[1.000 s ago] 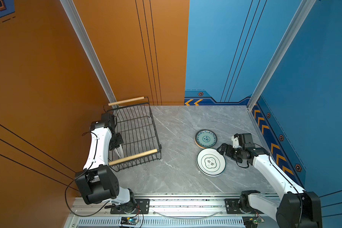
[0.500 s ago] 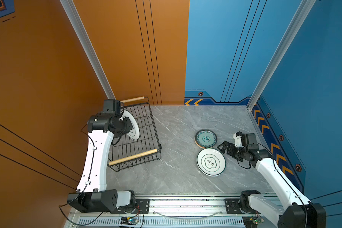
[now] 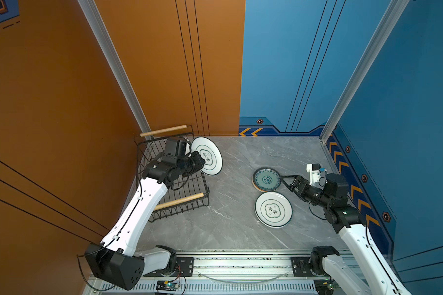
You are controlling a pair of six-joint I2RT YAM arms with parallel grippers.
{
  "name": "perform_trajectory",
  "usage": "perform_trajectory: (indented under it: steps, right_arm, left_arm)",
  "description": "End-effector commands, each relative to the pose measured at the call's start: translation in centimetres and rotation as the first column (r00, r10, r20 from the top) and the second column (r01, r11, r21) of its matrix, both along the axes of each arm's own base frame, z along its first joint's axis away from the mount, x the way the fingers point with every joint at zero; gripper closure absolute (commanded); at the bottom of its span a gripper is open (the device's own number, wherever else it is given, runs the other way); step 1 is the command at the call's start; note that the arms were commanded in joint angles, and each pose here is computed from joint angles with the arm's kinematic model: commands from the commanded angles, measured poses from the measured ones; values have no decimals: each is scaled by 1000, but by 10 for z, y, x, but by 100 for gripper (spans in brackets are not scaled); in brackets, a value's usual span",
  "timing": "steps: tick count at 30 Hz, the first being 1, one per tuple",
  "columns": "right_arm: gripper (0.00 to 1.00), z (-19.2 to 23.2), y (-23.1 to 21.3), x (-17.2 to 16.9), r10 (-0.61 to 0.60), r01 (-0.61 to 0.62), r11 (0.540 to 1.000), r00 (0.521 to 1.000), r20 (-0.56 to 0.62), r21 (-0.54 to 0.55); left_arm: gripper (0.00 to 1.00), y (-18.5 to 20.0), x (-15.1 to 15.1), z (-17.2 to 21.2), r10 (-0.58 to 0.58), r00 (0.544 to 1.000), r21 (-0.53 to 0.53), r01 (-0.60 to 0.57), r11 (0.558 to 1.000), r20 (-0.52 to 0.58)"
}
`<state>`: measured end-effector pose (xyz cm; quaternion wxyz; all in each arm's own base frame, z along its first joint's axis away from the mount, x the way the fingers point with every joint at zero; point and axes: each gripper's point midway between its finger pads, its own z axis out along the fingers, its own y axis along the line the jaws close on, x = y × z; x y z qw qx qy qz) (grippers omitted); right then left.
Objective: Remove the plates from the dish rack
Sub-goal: 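Lift the white plate out of the rack toward the right gripper, then grasp the white plate rim with the right gripper while the left holds it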
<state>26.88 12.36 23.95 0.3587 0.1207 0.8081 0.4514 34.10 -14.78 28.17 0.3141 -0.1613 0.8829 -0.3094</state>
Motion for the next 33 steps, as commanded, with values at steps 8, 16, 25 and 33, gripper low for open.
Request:
perform_trajectory:
  steps: [8,16,25,33]
  right_arm:
    - [0,14,48,13,85,-84,985,996,-3,149]
    - [3,12,57,28,68,-68,980,998,8,186]
    - [10,3,64,44,53,-51,976,999,-5,213]
    - [23,18,84,67,95,-100,950,995,31,296]
  left_arm:
    - [100,-75,19,19,-123,976,-270,169,948,180]
    - [100,-86,19,10,-132,977,-351,184,918,167]
    - [100,-110,19,6,-173,971,-401,225,888,163]
    - [100,-147,12,4,-253,956,-421,293,858,150]
